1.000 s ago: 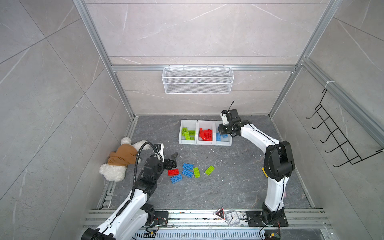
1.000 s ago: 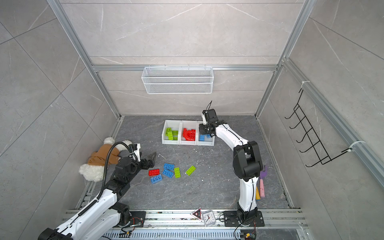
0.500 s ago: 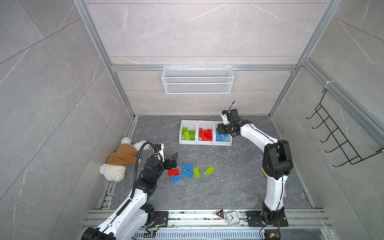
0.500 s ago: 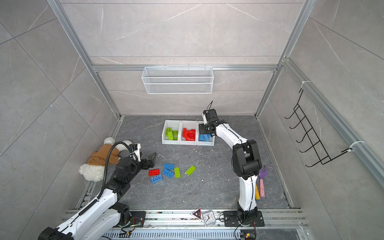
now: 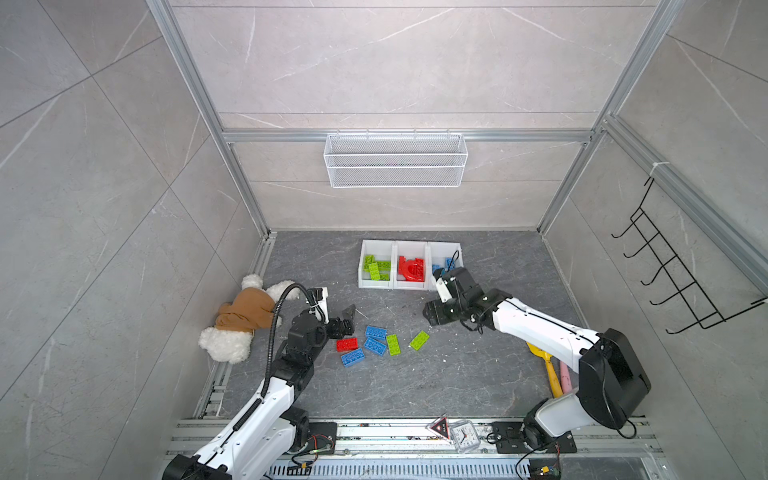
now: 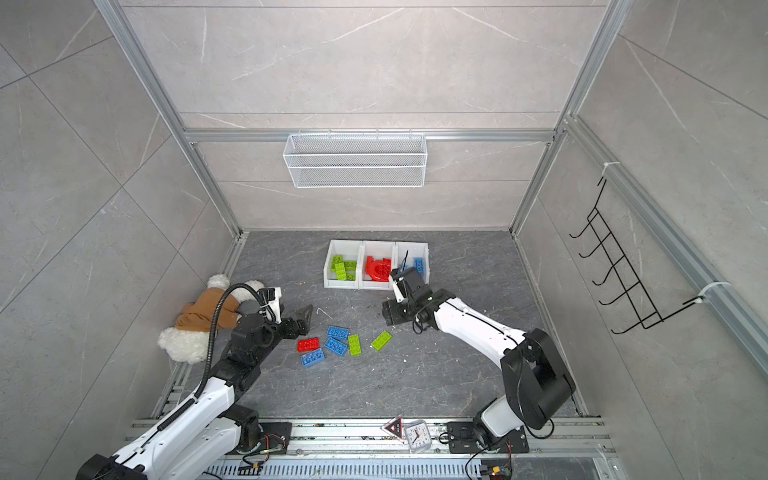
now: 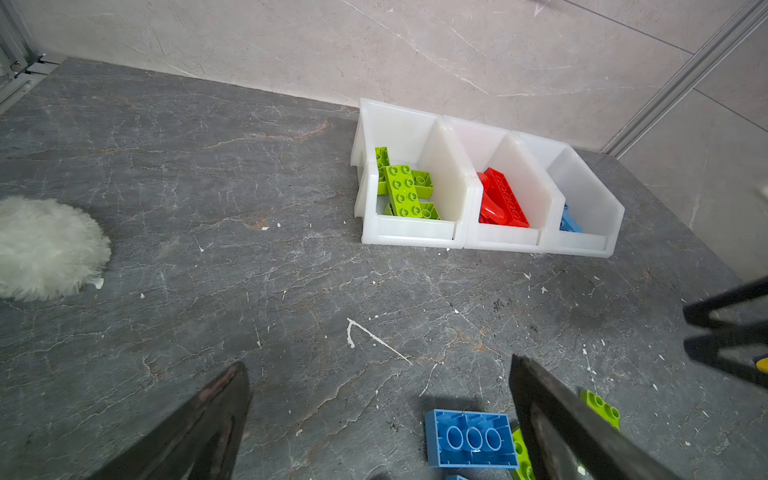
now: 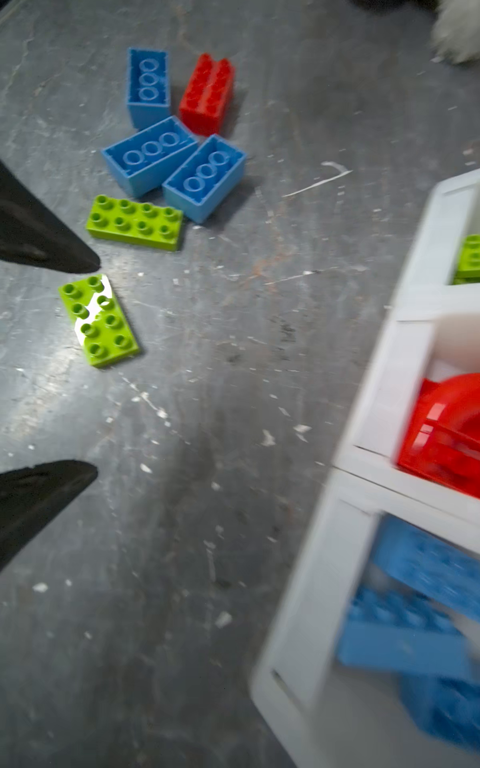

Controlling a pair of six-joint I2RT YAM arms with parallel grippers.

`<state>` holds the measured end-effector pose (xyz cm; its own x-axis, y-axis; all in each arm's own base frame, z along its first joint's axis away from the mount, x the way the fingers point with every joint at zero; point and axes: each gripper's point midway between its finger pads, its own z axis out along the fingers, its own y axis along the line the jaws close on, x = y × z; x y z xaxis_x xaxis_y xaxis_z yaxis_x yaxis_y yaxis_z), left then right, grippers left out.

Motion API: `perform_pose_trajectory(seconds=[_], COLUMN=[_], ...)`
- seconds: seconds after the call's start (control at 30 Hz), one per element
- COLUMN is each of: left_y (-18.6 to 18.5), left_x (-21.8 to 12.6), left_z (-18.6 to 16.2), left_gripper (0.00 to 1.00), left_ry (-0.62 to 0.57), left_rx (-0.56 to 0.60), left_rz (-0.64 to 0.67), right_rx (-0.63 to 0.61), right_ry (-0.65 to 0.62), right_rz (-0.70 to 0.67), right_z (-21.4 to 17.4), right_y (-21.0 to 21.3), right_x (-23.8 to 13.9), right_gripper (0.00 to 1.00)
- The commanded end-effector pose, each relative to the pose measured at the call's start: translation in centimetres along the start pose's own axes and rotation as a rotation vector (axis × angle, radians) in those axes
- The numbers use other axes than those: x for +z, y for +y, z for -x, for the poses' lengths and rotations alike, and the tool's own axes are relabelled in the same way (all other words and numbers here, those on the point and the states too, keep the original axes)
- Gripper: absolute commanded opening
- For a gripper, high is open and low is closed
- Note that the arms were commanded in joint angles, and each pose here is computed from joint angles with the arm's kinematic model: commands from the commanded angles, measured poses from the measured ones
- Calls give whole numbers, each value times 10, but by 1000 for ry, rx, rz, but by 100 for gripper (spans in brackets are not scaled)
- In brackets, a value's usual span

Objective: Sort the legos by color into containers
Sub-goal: 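Move the open right gripper back over the lime-green bricks, then lower and close the right gripper on a lime-green brick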

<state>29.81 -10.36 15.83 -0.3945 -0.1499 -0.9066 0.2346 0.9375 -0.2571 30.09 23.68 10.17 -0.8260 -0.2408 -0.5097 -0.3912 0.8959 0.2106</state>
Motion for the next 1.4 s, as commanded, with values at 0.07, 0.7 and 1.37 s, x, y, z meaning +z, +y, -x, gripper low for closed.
perform_pose_trajectory(seconds=[0.07, 0.7, 1.37], left_y=[-5, -4, -3], left_x=[0, 2, 2], left_z=[17, 15, 15], left_gripper=[100, 100, 100], left_ry=[-48, -40, -38], left_rx=[-2, 0, 0], left_rz=[-17, -13, -7], right_rx=[92, 73, -27], right_ry=[-11, 98, 157], right_rz=[18, 88, -33], right_z=[-30, -62, -59], right_y=[19, 42, 48], right_x=[4, 50, 90], right_gripper=[73, 75, 62])
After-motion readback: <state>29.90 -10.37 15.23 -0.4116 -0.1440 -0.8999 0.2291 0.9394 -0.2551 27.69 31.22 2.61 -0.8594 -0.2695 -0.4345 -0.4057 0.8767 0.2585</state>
